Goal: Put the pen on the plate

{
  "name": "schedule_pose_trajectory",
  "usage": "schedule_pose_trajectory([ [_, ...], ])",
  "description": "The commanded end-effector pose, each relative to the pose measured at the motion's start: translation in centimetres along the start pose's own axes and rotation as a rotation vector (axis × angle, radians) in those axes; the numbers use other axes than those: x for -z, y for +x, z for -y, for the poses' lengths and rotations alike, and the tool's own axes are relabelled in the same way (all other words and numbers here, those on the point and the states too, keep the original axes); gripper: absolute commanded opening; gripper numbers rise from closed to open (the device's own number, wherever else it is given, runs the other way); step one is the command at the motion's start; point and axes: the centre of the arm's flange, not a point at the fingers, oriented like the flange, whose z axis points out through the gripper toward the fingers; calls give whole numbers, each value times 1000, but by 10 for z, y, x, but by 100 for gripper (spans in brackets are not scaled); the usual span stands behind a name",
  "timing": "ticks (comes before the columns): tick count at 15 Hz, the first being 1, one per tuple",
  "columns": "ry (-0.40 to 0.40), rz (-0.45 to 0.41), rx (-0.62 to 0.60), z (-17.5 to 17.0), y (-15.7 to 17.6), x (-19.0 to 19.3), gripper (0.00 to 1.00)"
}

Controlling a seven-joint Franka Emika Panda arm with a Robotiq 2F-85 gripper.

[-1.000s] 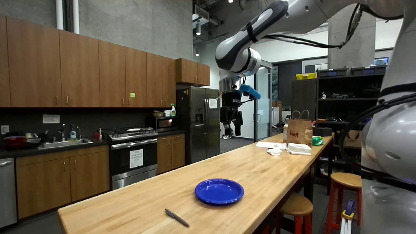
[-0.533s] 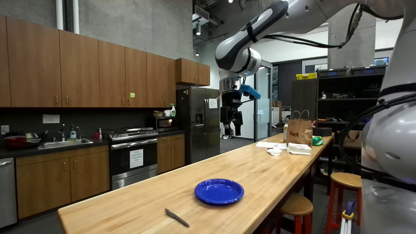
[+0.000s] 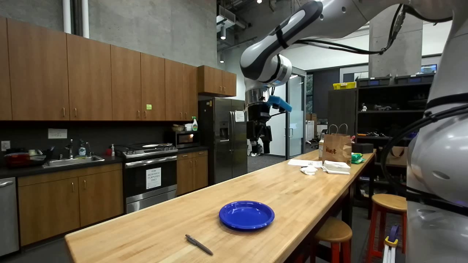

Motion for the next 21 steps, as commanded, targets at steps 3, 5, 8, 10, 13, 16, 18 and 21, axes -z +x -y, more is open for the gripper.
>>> schedule_pose_trajectory([
  [3, -32, 35, 51, 26, 11, -17, 100],
  [5, -33, 46, 74, 39, 12, -26, 100],
  [8, -28, 55, 100, 65, 14, -42, 100],
  [10, -31, 50, 108, 91, 21, -58, 100],
  [13, -20, 28, 112, 129, 30, -78, 100],
  [16, 5, -4, 118, 156, 39, -97, 100],
  [18, 22, -22, 105, 162, 44, -107, 100],
  [21, 33, -41, 92, 162, 47, -120, 100],
])
